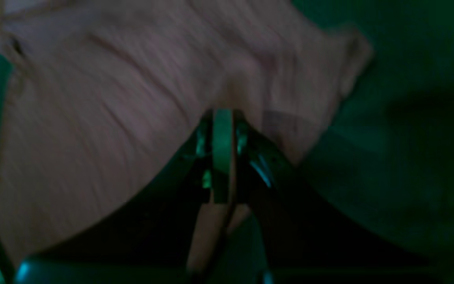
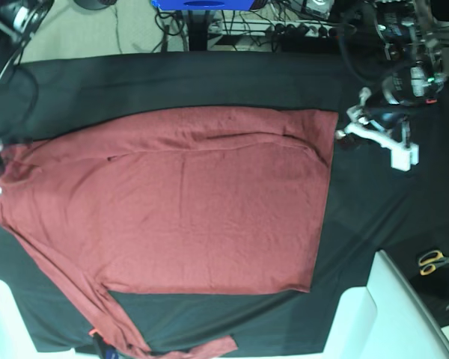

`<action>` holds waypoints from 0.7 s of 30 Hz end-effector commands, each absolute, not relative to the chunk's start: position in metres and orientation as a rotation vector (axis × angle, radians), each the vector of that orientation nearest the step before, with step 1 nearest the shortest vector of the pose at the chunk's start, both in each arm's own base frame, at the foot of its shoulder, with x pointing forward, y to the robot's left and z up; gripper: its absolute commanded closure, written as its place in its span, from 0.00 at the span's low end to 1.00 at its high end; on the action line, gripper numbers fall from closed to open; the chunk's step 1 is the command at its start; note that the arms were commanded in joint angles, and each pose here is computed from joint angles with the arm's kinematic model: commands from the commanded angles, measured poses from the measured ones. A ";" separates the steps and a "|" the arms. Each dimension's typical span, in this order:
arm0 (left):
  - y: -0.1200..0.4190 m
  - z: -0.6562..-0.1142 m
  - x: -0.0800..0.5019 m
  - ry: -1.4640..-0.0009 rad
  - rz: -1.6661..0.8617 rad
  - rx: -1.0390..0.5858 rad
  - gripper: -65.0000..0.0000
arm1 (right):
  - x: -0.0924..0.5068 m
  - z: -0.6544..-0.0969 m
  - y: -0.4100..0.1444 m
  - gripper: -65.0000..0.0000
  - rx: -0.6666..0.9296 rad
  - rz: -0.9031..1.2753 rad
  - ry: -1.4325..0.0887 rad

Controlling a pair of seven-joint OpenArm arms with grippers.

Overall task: Fold the T-shirt properly
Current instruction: 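Pull the held shirt edge with the left gripper to straighten it, then open the left gripper and lift it off the shirt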

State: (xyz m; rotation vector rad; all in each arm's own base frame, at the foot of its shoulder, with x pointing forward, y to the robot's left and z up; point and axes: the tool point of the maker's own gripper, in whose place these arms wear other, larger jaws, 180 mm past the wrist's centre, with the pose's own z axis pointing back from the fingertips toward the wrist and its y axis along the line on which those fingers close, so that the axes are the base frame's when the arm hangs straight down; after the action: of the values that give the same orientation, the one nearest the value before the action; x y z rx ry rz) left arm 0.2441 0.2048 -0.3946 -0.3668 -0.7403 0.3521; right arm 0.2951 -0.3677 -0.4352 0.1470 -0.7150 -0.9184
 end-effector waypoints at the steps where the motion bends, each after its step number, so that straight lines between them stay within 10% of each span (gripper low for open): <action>1: 0.199 -0.387 0.250 -0.780 0.321 -0.373 1.00 | 0.300 -0.421 -0.385 0.97 0.116 -0.912 -0.765; 21: 0.226 -0.459 0.248 -0.658 0.333 -0.213 1.00 | 0.295 -0.459 -0.415 0.97 -0.023 -0.864 -0.718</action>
State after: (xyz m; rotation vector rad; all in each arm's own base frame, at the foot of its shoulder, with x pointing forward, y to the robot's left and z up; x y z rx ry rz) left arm 0.2432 0.2213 -0.4659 -0.2185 -0.6323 0.3409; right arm 0.2802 -0.4013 -0.4786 -0.0123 -0.6535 -0.8691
